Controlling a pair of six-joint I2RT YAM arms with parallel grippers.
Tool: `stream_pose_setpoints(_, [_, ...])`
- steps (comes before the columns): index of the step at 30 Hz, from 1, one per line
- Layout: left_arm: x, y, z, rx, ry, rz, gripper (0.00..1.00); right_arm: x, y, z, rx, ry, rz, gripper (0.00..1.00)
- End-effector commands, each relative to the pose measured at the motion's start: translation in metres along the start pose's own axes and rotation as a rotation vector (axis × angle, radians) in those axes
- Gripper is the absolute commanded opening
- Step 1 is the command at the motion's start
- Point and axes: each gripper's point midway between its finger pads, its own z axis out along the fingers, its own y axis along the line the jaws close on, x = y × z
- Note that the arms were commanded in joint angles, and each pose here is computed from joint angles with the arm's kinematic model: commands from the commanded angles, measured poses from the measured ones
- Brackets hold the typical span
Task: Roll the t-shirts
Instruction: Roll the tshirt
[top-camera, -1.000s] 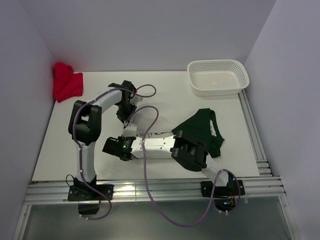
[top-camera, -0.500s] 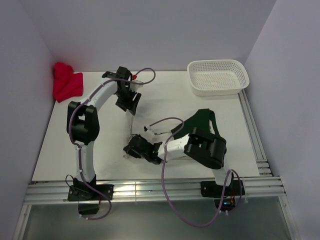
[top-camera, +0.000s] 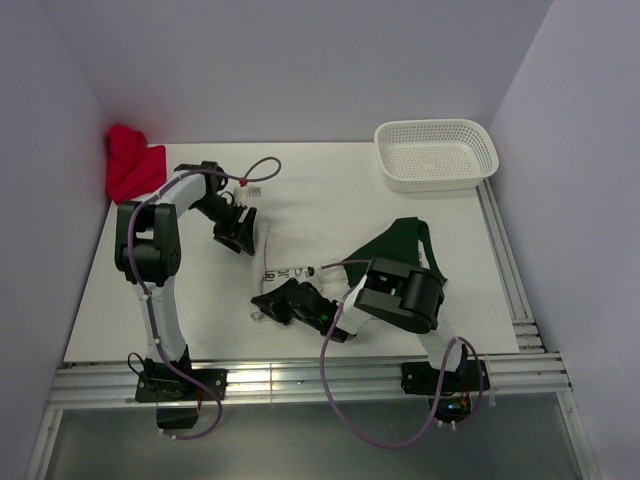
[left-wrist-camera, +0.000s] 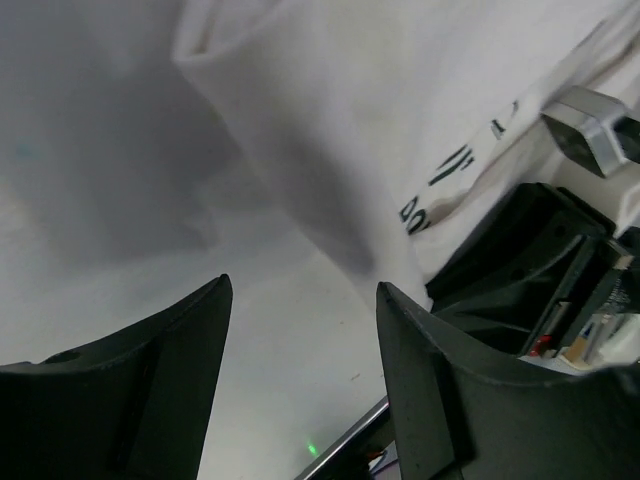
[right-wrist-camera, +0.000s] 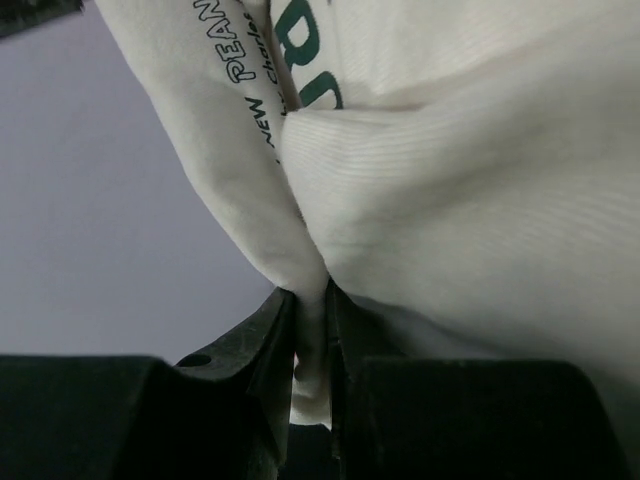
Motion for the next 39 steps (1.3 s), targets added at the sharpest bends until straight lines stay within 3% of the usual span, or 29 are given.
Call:
stream_pose_setpoints(1, [-0.01, -0.031, 0.003, 0.153, -0.091, 0.09, 0.65, 0.003, -0.028, -0.002, 0.046, 0.036, 0.055, 0.01])
stream_pose_setpoints(11, [-0.019, -0.013, 0.035, 0.147, -0.11, -0.066, 0.54, -0.001, -0.037, -0.007, 0.066, 0.027, 0.069, 0.01])
stream_pose_setpoints(18, [-0.019, -0.004, 0.043, -0.018, -0.07, -0.062, 0.31, -0.004, -0.039, -0.008, 0.109, 0.0, 0.017, 0.02])
stream_pose_setpoints(20, [-0.018, 0.0, 0.043, -0.087, -0.054, -0.053, 0.26, -0.007, -0.037, -0.009, 0.139, -0.018, -0.019, 0.07])
stream_pose_setpoints(27, [-0.015, 0.01, 0.041, -0.311, 0.001, 0.018, 0.18, -0.024, -0.024, -0.02, 0.328, -0.148, -0.249, 0.42])
stream_pose_setpoints(33, [-0.014, 0.013, 0.041, -0.403, 0.041, 0.06, 0.19, -0.026, 0.007, -0.033, 0.435, -0.209, -0.418, 0.51])
stream_pose_setpoints(39, [-0.014, 0.007, 0.042, -0.443, 0.064, 0.093, 0.2, -0.031, 0.033, -0.043, 0.492, -0.286, -0.534, 0.51])
